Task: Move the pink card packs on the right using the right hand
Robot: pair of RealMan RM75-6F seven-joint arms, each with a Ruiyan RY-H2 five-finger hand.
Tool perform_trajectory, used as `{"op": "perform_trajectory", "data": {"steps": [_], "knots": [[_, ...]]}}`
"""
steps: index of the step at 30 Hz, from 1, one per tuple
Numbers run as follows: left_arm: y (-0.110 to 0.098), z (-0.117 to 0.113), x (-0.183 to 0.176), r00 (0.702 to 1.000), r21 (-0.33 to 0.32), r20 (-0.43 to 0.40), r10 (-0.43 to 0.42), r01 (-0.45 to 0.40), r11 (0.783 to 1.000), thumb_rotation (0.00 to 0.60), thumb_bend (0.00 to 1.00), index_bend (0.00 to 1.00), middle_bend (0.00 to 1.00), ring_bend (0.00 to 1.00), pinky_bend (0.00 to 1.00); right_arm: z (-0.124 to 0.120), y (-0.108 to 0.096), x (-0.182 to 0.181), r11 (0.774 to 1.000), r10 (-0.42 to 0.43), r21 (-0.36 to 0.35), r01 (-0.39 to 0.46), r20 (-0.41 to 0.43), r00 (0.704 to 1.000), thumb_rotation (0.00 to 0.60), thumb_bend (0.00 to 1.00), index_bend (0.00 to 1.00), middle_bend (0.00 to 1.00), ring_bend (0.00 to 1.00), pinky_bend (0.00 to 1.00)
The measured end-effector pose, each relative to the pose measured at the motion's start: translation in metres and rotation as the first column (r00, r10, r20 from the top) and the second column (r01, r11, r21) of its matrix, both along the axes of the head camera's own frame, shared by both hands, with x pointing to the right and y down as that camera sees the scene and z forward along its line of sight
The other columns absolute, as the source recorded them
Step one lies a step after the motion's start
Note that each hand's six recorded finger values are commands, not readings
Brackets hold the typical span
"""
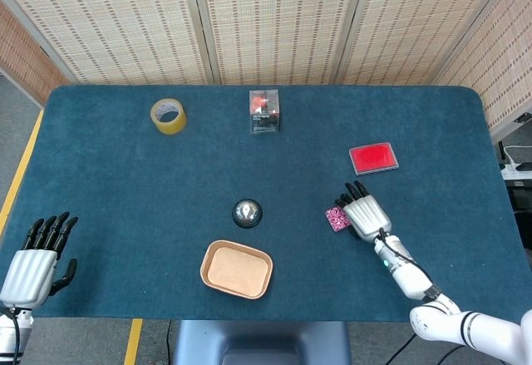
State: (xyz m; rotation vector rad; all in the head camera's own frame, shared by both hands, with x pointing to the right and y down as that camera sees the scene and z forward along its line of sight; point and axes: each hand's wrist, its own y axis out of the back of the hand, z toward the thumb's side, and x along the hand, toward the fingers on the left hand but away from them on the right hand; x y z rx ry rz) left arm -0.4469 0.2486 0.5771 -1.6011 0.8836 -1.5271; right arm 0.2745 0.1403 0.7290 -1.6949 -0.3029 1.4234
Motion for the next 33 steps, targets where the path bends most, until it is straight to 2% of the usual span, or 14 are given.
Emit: {"op": "perform_trajectory", "data": {"steps": [10, 25, 33], "knots": [[0.0, 0.0, 0.001, 1.0, -0.004, -0.003, 0.001, -0.001, 1.0, 0.6, 0.48, 0.0, 0.0, 0.0, 0.06, 0.002, 0.0, -0.002, 1.0, 0.0, 0.012, 0.0, -0.011, 1.0, 0.6, 0.28, 0.33, 0.28, 0.07, 0.0], [0.0, 0.0, 0.002, 1.0, -0.006, -0.006, 0.004, -0.004, 1.0, 0.6, 0.48, 0.0, 0.0, 0.0, 0.06, -0.003, -0.004, -0.007, 0.998, -0.01, 0.063, 0.01, -0.005, 1.0, 0.6, 0.28, 0.6, 0.42, 0.2, 0.0], [0.0, 0.0, 0.002, 1.0, -0.009, -0.009, 0.006, -0.006, 1.0, 0.6, 0.48, 0.0, 0.0, 0.0, 0.06, -0.017, -0.012, -0.025, 0.995, -0.016, 0.097, 0.012, 0.039, 0.999, 0.6, 0.28, 0.63, 0.43, 0.22, 0.0]]}}
